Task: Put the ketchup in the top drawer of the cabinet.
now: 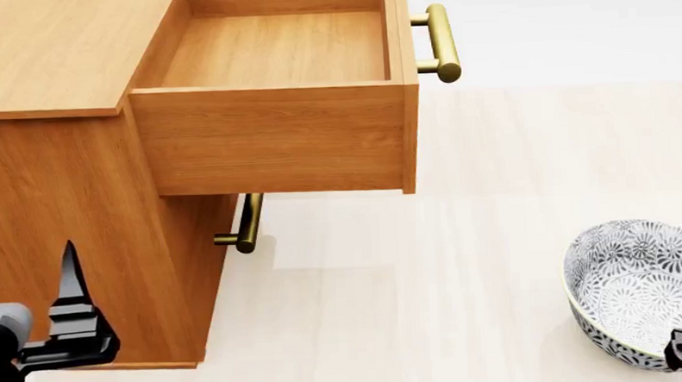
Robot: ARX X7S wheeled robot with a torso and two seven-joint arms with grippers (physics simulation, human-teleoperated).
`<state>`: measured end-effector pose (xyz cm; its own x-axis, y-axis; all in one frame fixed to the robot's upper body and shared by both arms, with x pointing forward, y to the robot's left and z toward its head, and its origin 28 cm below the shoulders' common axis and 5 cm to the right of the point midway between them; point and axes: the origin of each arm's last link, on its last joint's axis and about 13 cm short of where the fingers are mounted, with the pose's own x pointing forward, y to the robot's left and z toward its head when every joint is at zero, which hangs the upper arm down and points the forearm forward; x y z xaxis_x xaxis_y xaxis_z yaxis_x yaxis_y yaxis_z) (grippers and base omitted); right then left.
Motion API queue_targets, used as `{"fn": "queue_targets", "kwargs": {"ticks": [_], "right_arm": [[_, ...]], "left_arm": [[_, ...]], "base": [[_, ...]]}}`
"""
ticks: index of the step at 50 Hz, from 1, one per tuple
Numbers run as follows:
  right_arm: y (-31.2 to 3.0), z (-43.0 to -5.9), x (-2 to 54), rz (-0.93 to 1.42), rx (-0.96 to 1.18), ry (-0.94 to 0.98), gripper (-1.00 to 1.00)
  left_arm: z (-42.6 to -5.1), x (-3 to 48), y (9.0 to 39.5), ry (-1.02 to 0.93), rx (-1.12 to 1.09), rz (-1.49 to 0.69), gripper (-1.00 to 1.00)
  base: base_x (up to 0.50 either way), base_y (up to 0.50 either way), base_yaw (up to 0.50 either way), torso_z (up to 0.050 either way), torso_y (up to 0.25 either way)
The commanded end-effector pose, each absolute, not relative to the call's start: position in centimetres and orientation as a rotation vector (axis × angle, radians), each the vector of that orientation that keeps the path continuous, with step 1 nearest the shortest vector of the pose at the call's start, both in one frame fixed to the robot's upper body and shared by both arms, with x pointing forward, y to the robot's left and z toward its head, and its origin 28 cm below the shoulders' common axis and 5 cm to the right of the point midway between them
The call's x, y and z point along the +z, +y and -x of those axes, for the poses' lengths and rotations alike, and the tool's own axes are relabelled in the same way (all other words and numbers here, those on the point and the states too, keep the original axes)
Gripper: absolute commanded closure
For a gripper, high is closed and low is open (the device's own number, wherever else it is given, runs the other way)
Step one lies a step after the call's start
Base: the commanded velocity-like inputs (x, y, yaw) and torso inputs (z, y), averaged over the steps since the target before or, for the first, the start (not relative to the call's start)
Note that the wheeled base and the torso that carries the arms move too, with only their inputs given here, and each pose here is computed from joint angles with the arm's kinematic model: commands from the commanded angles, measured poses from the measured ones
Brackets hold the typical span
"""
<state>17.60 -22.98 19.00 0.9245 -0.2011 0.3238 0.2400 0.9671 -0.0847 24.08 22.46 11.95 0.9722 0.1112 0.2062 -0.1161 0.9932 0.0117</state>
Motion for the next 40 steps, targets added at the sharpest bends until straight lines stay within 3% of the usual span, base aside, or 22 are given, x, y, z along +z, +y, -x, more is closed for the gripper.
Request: {"fn": "queue_targets", "kwargs": {"ticks": [1, 18, 27, 40], "right_arm": [[-22.0, -17.6, 24.1, 0.213, -0.226, -0.411, 1.00], [-21.9, -15.9, 33.5, 0.307, -0.210, -0.658, 1.00], [-21.7, -15.4, 35.9, 0.321, -0.183, -0.726, 1.00], [-19.4, -18.7, 38.6, 0.308, -0.052, -0.748, 1.00]], "left_arm": [[-24.2, 11.9, 22.5, -0.207, 0.116, -0.025, -1.00], [-24.2, 11.8, 22.7, -0.209, 0.123, -0.020, -1.00], [-24.3, 11.8, 22.7, -0.208, 0.126, -0.019, -1.00], [-24.4, 11.7, 22.7, -0.206, 0.127, -0.016, -1.00]], "base": [[0.00, 0.00, 0.00, 0.000, 0.000], [0.00, 0.00, 0.00, 0.000, 0.000], [0.00, 0.00, 0.00, 0.000, 0.000], [0.00, 0.00, 0.00, 0.000, 0.000]]}}
